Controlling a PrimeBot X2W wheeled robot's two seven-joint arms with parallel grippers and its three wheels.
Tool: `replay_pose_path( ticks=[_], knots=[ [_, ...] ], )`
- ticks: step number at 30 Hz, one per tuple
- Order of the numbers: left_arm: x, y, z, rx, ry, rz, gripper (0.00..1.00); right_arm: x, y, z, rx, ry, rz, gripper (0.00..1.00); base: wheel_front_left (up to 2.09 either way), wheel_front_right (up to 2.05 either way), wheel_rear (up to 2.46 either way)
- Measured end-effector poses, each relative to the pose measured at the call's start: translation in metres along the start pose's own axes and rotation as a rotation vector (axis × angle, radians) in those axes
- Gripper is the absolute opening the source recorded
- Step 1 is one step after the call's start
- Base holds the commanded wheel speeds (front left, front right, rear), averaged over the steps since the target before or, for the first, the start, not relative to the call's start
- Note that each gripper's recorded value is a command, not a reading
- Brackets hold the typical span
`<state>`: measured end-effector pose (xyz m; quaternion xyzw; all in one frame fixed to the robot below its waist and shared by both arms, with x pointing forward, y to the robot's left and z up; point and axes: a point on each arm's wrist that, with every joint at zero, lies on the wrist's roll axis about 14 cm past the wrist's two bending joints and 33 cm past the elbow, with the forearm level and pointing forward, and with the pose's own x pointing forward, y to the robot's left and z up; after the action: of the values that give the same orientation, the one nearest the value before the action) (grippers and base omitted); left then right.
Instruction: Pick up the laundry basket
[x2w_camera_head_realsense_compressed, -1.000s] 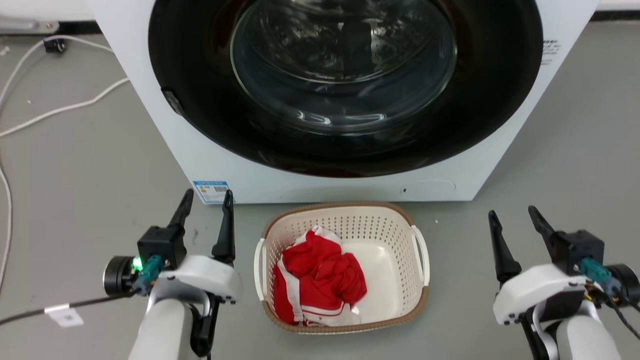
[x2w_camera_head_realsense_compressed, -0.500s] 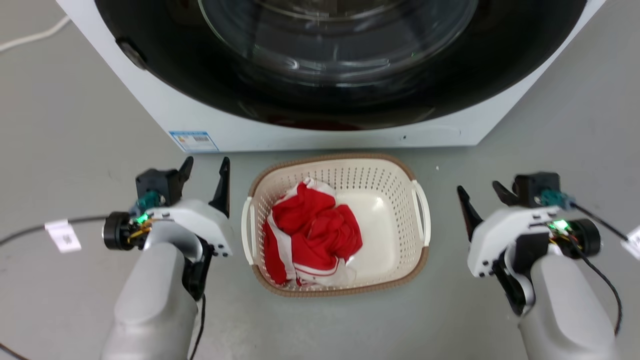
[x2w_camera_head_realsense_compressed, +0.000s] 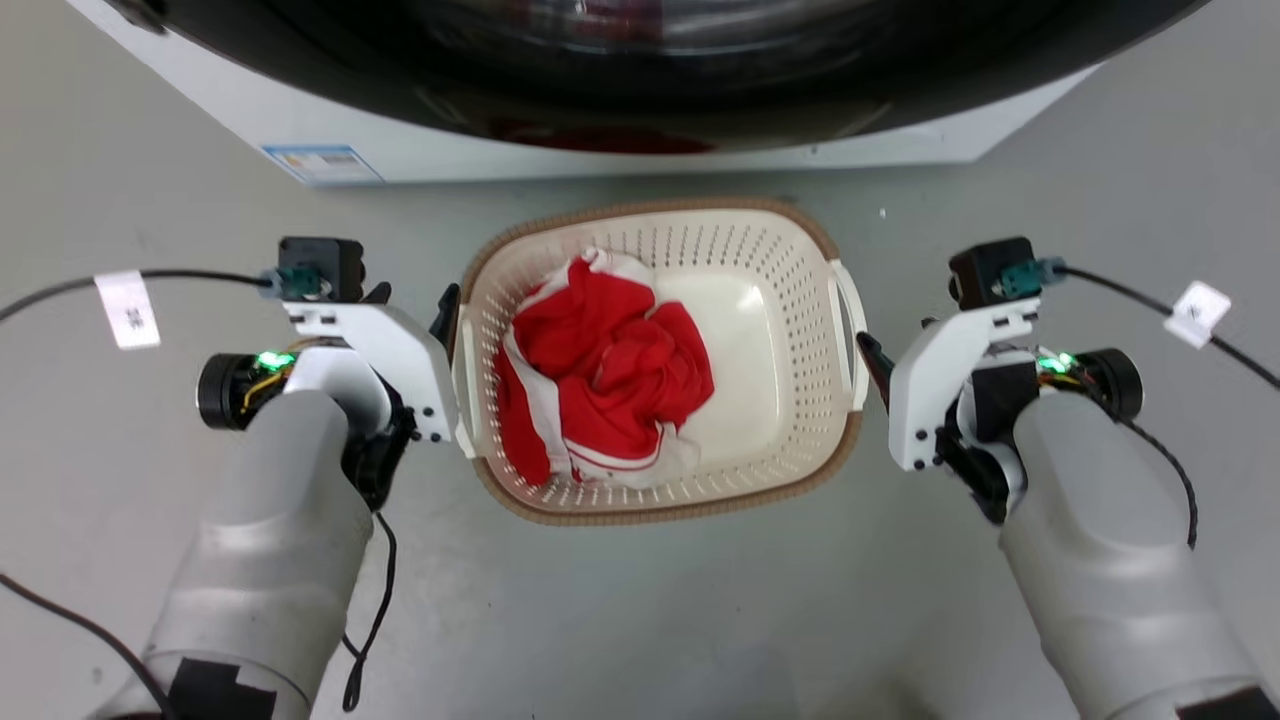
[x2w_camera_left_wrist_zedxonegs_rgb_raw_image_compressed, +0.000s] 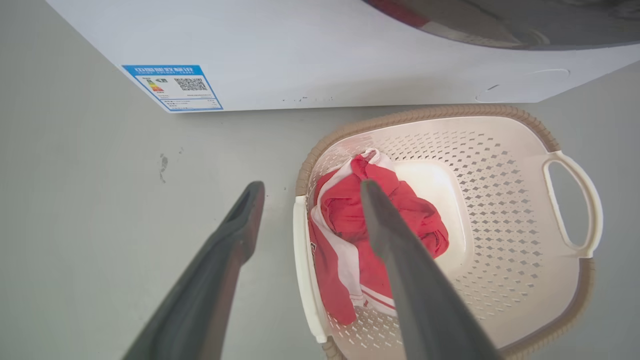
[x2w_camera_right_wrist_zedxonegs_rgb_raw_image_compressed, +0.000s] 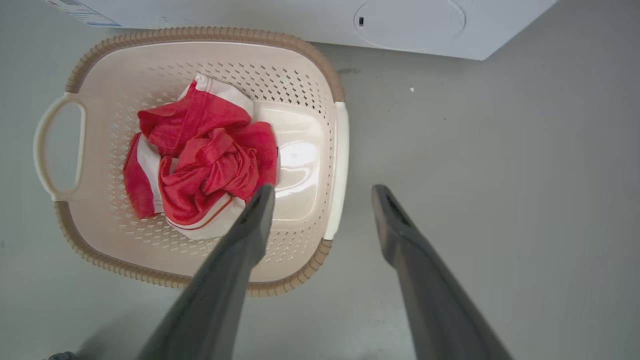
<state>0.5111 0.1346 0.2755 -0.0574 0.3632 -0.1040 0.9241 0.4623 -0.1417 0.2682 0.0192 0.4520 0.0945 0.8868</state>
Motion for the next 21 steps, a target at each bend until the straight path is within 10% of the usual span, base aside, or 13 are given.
replay_pose_path(
  ticks=[21],
  knots=[
    [0.048, 0.017, -0.097, -0.077, 0.475, -0.041, 1.0, 0.066, -0.002, -0.056, 0.038, 0.353, 0.046, 1.0, 0.0, 0.0, 0.0]
  ],
)
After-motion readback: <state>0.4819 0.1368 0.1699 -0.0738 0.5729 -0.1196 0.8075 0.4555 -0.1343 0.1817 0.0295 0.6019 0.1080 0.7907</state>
